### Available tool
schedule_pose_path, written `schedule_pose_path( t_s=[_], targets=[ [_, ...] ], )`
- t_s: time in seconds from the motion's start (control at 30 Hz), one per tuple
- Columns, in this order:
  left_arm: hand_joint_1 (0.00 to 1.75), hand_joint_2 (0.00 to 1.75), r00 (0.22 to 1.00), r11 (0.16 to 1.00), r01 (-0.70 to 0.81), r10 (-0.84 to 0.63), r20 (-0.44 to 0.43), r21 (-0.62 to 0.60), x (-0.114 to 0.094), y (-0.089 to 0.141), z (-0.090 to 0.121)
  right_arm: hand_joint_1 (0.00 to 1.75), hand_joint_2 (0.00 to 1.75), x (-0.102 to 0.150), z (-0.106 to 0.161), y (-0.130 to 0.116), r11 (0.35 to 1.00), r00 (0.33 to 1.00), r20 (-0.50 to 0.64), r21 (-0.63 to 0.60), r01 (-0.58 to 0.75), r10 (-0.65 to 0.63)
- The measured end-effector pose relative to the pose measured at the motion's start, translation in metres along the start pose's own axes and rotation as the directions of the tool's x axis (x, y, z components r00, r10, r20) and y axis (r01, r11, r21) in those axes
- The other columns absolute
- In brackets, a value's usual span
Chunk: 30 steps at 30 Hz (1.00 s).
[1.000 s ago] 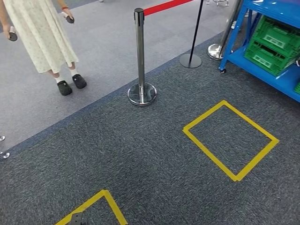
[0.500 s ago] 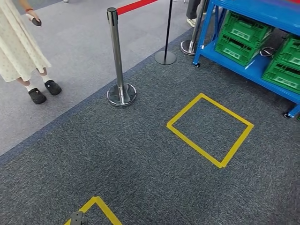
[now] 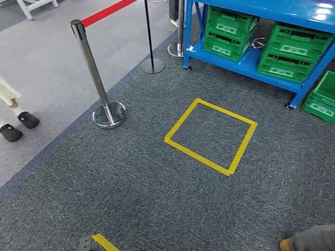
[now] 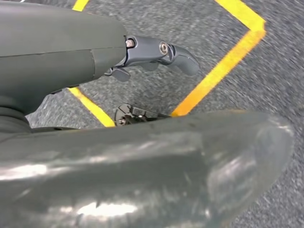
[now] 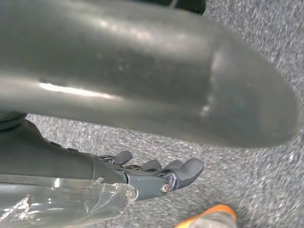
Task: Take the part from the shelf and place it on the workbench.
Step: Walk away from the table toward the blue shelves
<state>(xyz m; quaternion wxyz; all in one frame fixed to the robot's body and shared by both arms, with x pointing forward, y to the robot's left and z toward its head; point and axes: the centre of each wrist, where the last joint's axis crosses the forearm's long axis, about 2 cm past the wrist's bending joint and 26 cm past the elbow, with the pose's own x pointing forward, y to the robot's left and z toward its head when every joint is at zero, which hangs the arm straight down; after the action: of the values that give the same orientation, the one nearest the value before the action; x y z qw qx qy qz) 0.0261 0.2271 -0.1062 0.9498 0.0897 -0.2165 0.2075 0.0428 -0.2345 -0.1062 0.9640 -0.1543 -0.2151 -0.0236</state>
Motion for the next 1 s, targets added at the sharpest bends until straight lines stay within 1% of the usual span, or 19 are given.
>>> schedule_pose_path(
  t_s=[0.47, 0.83, 1.0],
  targets=[
    [0.00, 0.00, 1.000, 1.000, 0.005, -0.005, -0.002, -0.002, -0.0008, 0.0001, 0.0003, 0.00, 0.00, -0.0002, 0.0000, -0.0003, 1.000, 1.000, -0.002, -0.004, 0.006, -0.006],
    [0.00, 0.00, 1.000, 1.000, 0.018, -0.017, 0.023, -0.009, 0.0045, -0.0014, -0.0021, 0.00, 0.00, -0.0038, 0.0018, 0.0008, 1.000, 1.000, -0.017, -0.007, 0.020, -0.020],
    [0.00, 0.00, 1.000, 1.000, 0.017, -0.017, 0.019, -0.005, 0.0028, 0.0000, -0.0018, 0.00, 0.00, -0.0042, 0.0020, 0.0011, 1.000, 1.000, -0.018, -0.004, 0.020, -0.021]
  ],
)
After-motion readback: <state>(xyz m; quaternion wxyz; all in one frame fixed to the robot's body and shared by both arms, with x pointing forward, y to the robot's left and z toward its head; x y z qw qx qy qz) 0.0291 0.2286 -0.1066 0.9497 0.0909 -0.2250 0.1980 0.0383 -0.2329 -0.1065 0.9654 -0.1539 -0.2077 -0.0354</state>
